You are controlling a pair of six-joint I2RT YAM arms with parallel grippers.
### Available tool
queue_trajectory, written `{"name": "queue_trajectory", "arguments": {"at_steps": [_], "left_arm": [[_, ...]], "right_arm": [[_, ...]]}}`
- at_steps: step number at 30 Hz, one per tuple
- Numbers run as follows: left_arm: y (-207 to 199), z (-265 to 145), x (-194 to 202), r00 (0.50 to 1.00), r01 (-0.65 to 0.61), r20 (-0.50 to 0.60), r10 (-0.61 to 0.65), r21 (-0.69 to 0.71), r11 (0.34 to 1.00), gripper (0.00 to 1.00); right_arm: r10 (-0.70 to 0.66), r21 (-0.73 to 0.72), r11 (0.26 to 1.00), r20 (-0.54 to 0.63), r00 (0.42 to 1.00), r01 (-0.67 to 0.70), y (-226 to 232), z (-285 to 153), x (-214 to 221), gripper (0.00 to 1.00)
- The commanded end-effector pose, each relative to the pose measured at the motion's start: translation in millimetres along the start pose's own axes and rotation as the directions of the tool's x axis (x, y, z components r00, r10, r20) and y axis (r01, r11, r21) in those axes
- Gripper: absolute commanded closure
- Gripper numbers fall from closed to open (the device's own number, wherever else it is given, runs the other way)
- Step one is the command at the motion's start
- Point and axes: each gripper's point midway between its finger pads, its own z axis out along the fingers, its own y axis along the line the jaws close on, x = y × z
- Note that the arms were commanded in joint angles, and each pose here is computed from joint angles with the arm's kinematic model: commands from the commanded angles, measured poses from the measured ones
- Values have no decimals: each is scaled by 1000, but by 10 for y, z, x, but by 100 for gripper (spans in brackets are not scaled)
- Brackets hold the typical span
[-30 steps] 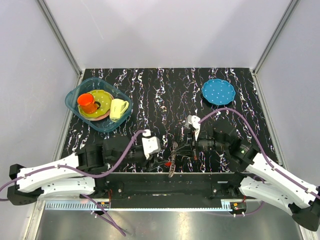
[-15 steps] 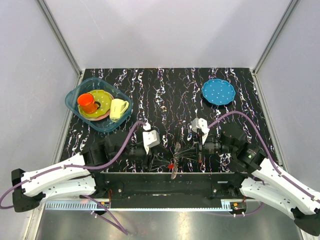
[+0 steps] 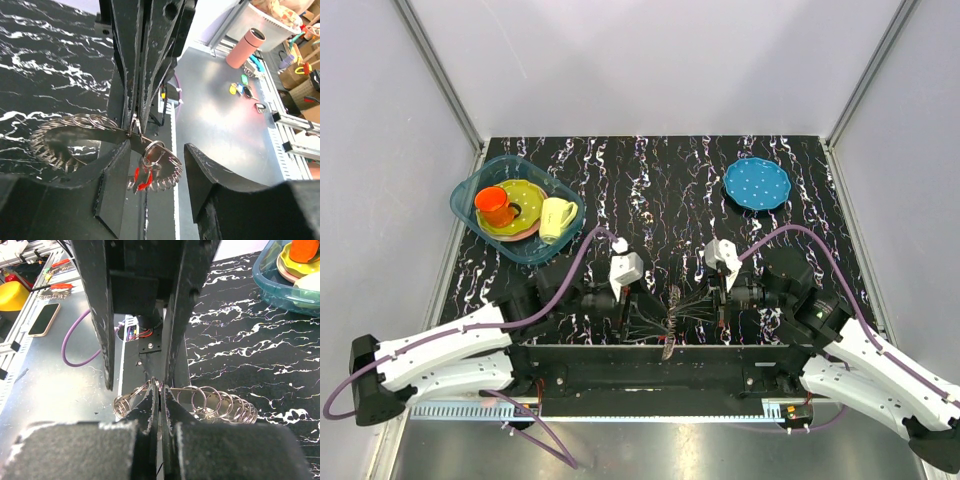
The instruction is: Remove the keys from the keyring
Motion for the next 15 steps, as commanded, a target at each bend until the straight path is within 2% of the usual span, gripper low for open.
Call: {"name": "queue_trajectory", "arguments": {"at_steps": [1, 15], "left_arm": [[-119, 80, -125, 1000, 13, 14, -14, 82, 997, 51], [-121, 52, -121, 1000, 11, 17, -12, 76, 997, 56]], "right_arm": [[-77, -38, 996, 72, 994, 80, 94, -5, -220, 100], [-68, -21, 997, 59, 996, 70, 51, 3, -179, 100]]}}
